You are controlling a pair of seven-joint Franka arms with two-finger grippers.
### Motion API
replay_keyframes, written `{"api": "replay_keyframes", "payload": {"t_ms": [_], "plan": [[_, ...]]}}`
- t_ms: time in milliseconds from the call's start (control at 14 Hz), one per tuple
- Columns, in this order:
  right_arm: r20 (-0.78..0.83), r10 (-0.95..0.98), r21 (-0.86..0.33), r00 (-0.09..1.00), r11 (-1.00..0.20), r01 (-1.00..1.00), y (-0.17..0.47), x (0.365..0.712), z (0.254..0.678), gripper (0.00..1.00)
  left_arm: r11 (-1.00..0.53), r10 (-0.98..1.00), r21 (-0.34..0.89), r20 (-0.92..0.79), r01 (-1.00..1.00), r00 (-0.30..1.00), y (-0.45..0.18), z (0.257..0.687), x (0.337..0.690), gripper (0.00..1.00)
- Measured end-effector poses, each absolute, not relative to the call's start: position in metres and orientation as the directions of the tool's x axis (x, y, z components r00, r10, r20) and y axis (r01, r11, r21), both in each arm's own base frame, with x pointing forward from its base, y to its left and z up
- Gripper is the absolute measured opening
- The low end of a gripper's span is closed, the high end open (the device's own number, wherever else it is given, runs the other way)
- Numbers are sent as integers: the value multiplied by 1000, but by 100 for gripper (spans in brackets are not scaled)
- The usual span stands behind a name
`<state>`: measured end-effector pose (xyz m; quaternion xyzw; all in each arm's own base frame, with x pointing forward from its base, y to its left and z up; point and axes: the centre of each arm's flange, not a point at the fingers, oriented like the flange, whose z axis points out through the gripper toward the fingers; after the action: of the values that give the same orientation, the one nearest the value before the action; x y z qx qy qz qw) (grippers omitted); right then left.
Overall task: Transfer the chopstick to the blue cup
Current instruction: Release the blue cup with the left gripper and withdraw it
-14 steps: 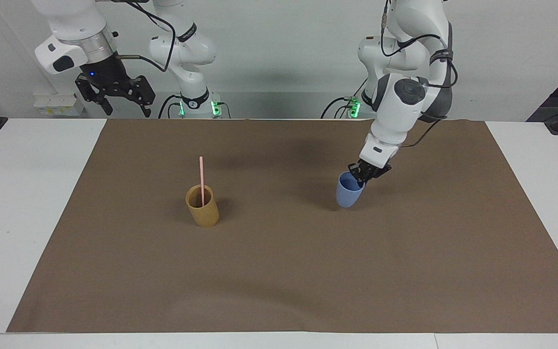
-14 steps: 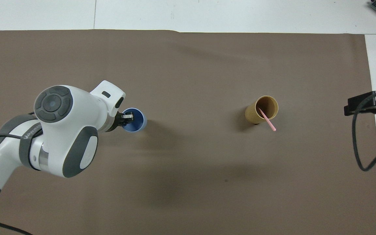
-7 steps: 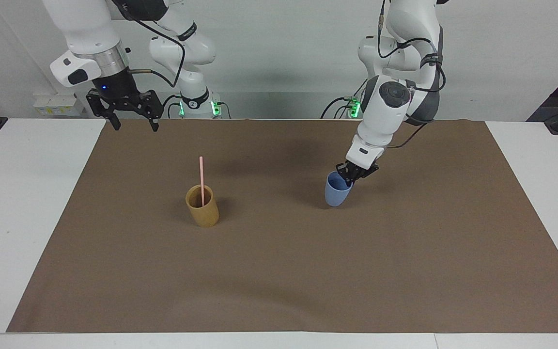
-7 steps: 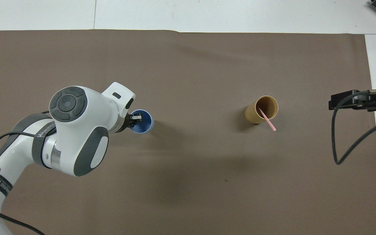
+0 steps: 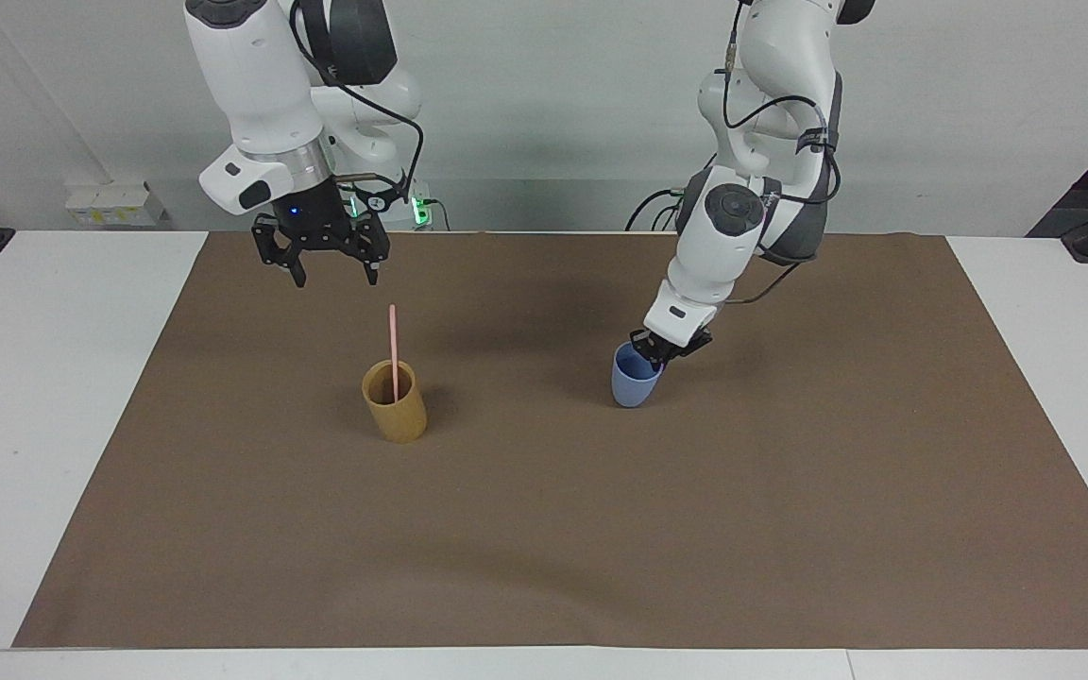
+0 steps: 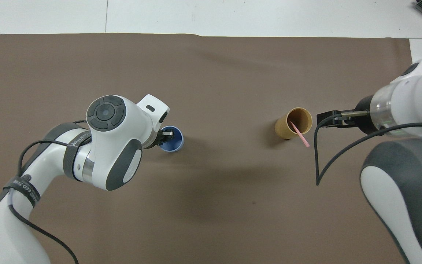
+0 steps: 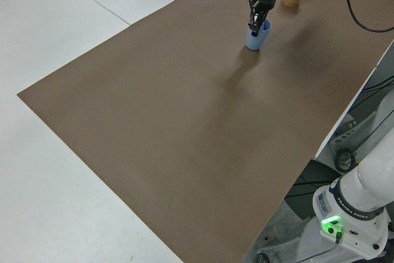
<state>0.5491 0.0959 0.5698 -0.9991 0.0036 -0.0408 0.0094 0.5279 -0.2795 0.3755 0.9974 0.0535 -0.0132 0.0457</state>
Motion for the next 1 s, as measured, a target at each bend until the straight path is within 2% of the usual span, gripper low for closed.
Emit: {"api": "replay_keyframes", "payload": {"t_ms": [71,143,429,643,714,857,1000], "plan": [[90,-14,-22,996,-1000,-12,99,549,558,100,-990,106,91,-30,108,994,-280,376,528,6],[96,-13,-23,995,-1000,-11,103,548,544,100,-989,110,91,-30,113,993,-280,376,529,14],[52,13,-14,999,-1000,14,120,535,502,100,-987,128,95,-25,130,991,-280,380,530,56],[41,34,-12,999,-999,35,132,527,486,97,-986,133,103,-14,133,991,-280,397,535,93],[39,36,-11,999,-999,37,133,526,485,97,-985,138,102,-17,139,990,-276,412,537,100],[35,35,-10,999,-999,35,132,523,483,77,-983,152,97,-25,154,988,-243,463,539,100],[31,35,-9,999,-999,35,131,519,482,74,-990,107,88,-47,111,993,-186,513,535,100]]}}
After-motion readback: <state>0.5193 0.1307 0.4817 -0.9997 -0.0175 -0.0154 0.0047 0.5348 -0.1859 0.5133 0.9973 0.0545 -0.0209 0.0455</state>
